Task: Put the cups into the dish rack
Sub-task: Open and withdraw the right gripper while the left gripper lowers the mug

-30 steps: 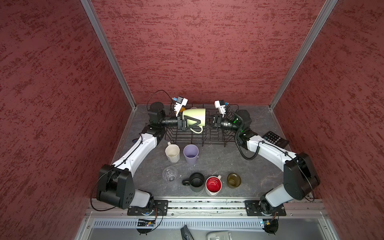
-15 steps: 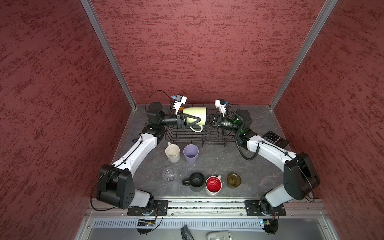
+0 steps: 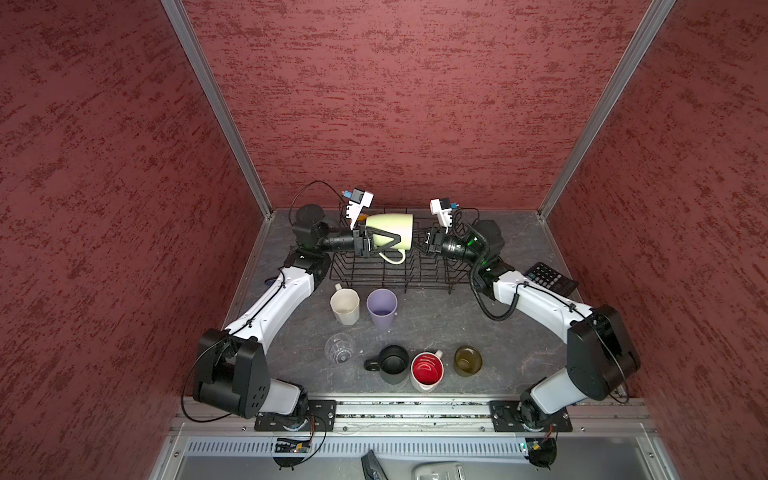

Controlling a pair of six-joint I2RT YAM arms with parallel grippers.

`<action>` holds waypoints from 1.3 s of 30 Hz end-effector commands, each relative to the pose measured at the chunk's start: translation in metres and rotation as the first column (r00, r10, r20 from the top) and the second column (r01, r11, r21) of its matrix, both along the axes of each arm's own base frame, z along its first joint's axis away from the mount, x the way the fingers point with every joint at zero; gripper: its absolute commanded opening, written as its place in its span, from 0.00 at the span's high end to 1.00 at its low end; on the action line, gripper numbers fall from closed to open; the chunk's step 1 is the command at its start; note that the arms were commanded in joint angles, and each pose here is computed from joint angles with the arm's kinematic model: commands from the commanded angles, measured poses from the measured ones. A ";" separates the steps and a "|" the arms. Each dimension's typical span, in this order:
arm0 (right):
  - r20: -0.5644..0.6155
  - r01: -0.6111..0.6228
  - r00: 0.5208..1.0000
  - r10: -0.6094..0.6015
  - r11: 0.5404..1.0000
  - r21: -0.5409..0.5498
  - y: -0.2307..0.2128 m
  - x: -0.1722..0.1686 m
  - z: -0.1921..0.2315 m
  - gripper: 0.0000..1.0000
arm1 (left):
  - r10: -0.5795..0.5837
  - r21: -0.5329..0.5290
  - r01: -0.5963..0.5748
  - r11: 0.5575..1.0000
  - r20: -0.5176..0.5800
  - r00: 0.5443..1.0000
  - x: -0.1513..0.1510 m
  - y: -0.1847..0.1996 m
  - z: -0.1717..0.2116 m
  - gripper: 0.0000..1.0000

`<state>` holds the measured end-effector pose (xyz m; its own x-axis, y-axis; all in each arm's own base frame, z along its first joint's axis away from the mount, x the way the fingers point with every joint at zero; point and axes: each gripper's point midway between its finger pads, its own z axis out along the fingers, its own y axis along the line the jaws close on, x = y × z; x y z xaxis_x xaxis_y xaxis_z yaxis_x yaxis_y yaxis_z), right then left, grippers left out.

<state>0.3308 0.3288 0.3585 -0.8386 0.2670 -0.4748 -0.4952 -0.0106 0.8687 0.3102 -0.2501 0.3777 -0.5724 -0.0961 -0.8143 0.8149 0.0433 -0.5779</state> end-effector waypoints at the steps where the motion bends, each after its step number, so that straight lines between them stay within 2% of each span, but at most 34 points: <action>1: 0.079 -0.014 0.997 0.011 0.999 0.039 0.003 -0.010 0.027 0.88 | 0.078 -0.024 -0.077 0.997 0.050 0.996 0.005 0.011 0.014 1.00; 12: 0.064 0.050 0.997 -0.051 0.999 0.015 -0.009 0.004 0.024 0.67 | 0.112 0.008 -0.112 0.994 0.024 0.993 0.007 0.022 0.012 1.00; 15: 0.045 0.116 0.992 -0.114 0.992 -0.043 -0.021 0.014 0.014 0.62 | 0.138 0.040 -0.138 0.990 0.003 0.990 0.011 0.025 0.007 1.00; 17: 0.040 0.205 0.979 -0.202 0.971 -0.121 -0.039 0.027 0.002 0.57 | 0.184 0.082 -0.182 0.980 -0.016 0.983 0.016 0.029 0.003 1.00; 20: 0.081 0.380 0.925 -0.372 0.897 -0.226 -0.082 0.041 -0.006 0.47 | 0.278 0.181 -0.268 0.946 -0.033 0.960 0.026 0.037 -0.007 1.00; 24: 0.177 0.584 0.810 -0.559 0.739 -0.337 -0.138 0.049 -0.010 0.28 | 0.399 0.305 -0.372 0.877 -0.029 0.916 0.042 0.051 -0.018 1.00; 28: 0.264 0.693 0.718 -0.644 0.622 -0.364 -0.175 0.041 -0.004 0.09 | 0.494 0.419 -0.431 0.799 -0.051 0.868 0.061 0.063 -0.035 1.00; 30: 0.290 0.732 0.676 -0.677 0.575 -0.366 -0.190 0.037 -0.002 0.05 | 0.557 0.502 -0.449 0.739 -0.081 0.826 0.072 0.072 -0.049 1.00; 33: 0.323 0.769 0.634 -0.703 0.527 -0.361 -0.203 0.032 0.003 0.01 | 0.613 0.593 -0.447 0.669 -0.101 0.783 0.083 0.080 -0.071 1.00; 35: 0.338 0.778 0.622 -0.706 0.510 -0.366 -0.208 0.032 0.006 0.01 | 0.644 0.637 -0.450 0.627 -0.097 0.759 0.089 0.084 -0.083 1.00; 39: 0.353 0.800 0.592 -0.724 0.475 -0.367 -0.217 0.031 0.011 0.01 | 0.686 0.714 -0.456 0.531 -0.047 0.726 0.100 0.089 -0.100 1.00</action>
<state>0.3611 0.1267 0.3735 -0.3582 0.5119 -0.7808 -0.2765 0.7406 0.6124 0.4061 -0.1685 0.2673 -0.8207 -0.0767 -0.5661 0.2758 0.8146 -0.5102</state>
